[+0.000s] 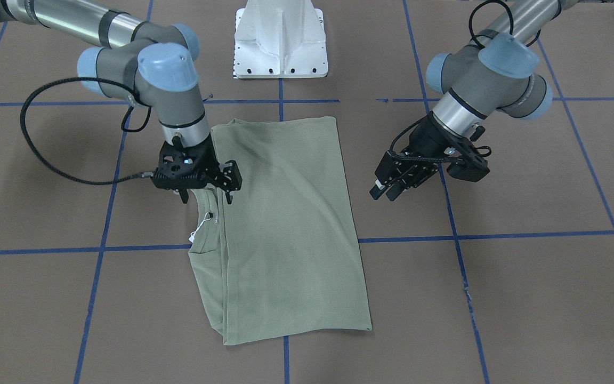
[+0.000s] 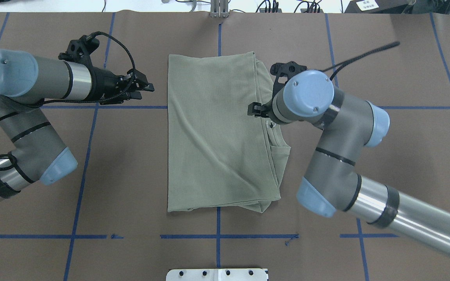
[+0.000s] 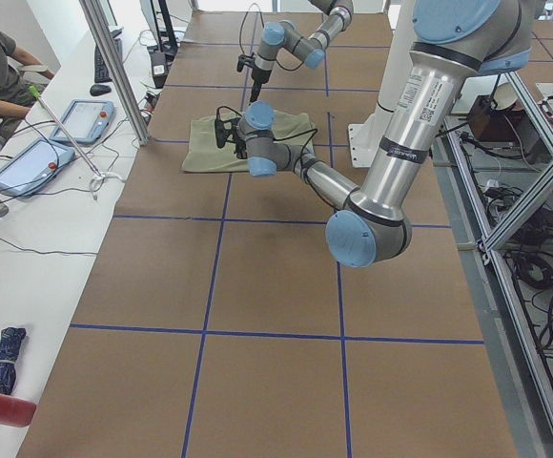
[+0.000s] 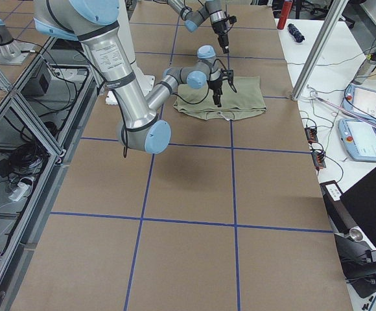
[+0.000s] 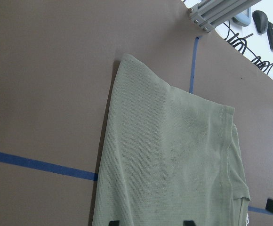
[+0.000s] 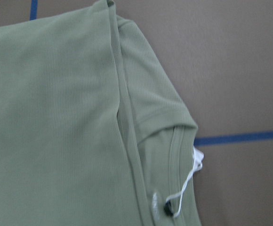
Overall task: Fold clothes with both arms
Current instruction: 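Lower the right gripper to the shirt's corner nearest the robot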
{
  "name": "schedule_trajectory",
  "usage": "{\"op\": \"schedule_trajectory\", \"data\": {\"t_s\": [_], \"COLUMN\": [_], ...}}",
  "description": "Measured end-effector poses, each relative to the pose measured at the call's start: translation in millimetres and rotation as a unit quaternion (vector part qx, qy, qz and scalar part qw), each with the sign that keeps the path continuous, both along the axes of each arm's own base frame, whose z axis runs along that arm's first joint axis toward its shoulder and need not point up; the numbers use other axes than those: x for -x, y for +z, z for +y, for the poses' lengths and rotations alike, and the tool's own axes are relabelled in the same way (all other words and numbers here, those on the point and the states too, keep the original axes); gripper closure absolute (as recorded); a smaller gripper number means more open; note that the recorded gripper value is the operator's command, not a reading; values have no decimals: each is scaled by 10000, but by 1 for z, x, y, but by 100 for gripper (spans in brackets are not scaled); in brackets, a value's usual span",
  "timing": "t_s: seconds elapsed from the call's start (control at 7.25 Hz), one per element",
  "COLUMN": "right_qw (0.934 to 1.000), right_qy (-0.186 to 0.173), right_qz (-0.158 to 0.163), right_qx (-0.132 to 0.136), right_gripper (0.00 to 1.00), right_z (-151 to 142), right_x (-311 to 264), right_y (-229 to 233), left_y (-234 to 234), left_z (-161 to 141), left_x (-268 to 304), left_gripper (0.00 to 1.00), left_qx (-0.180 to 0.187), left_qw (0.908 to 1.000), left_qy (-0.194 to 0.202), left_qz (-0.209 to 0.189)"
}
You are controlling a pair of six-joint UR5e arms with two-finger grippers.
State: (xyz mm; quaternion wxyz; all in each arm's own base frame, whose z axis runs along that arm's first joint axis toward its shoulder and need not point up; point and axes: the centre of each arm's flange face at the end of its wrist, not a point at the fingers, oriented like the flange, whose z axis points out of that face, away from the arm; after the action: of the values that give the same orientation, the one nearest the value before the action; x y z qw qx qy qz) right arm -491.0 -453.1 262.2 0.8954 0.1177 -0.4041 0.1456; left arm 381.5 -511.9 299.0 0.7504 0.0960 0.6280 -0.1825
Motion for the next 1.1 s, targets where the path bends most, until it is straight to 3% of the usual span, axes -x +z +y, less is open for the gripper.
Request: {"op": "schedule_trajectory", "data": {"t_s": [0.14,0.28,0.55,0.83,1.1], "right_qw": [9978,9937,9807,9649,9580], "right_qy": [424,742,1261,1664,1797], "right_qz": [-233,-273,-280,-335,-338], "right_qx": [461,793,1469,2003,2207], "right_gripper": [3,6,12,17,22], "right_z": [46,82,135,162,170], "right_x": [11,25,42,51,56], "right_y": [-4,-5,5,23,31], "left_y": [0,0,1,2,1], "left_z": [0,0,-1,-2,-3], "left_x": [0,-1,-1,-2,-1], "left_gripper": [46,46,46,46,46], "left_qx": [-1,-5,-20,-28,-29], "left_qw": [10000,10000,10000,10000,10000], "left_qy": [-7,-12,-20,-26,-34], "left_qz": [-6,-8,-30,-42,-35]}}
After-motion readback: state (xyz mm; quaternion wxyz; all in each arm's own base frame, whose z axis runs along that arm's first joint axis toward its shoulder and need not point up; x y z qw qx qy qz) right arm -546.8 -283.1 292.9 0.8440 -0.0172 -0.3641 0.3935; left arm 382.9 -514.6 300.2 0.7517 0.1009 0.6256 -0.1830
